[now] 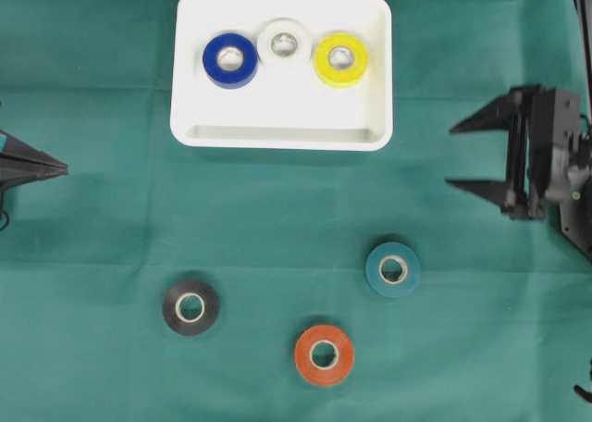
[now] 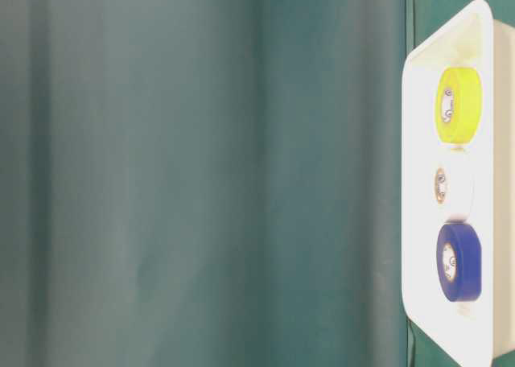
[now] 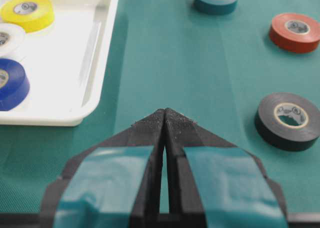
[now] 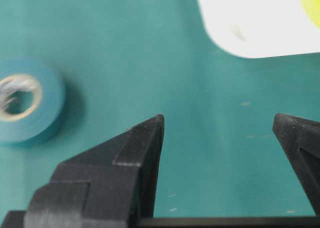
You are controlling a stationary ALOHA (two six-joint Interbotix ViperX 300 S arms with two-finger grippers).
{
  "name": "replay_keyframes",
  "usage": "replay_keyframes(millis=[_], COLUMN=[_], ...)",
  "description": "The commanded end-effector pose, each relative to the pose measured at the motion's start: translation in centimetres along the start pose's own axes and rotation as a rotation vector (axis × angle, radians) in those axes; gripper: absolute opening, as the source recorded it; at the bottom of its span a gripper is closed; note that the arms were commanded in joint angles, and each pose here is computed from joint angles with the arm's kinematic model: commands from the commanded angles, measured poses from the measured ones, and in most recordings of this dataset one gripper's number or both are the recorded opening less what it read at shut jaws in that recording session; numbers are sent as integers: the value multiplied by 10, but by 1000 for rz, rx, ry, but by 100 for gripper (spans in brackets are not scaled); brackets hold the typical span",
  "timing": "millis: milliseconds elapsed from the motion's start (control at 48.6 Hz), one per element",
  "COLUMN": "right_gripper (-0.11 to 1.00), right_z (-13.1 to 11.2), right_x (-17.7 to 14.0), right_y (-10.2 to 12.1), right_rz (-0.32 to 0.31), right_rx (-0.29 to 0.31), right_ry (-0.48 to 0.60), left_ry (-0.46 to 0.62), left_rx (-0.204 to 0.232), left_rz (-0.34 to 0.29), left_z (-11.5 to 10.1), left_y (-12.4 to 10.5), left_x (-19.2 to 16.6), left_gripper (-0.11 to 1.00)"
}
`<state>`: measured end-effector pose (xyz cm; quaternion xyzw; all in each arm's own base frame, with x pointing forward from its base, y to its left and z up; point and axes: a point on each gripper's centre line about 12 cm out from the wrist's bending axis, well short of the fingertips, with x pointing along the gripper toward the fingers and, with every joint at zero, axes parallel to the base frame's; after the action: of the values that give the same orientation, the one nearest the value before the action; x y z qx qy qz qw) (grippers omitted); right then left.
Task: Put the tape into the white case with the right arm.
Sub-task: 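Open the right gripper and withdraw it to the right, then move the open right gripper down-left over the teal tape roll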
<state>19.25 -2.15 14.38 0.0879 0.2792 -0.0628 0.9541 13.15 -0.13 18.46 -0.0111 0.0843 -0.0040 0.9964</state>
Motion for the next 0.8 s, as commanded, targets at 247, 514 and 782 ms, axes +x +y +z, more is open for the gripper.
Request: replay_keyframes(millis=[247, 514, 782], right_gripper=[68, 68, 67], right_z=[-10, -7, 2], right_x=[-2, -2, 7], right_y=[27, 32, 44], right_rz=[121, 141, 176], right_rx=[-75, -90, -115], right_ry=[28, 23, 38], left_ry=[-8, -8, -8], left_rx=[0, 0, 0], left_rz=[1, 1, 1], left_z=[4, 4, 4], left_y=[0, 0, 0], left_x=[1, 1, 1], left_gripper=[0, 0, 0])
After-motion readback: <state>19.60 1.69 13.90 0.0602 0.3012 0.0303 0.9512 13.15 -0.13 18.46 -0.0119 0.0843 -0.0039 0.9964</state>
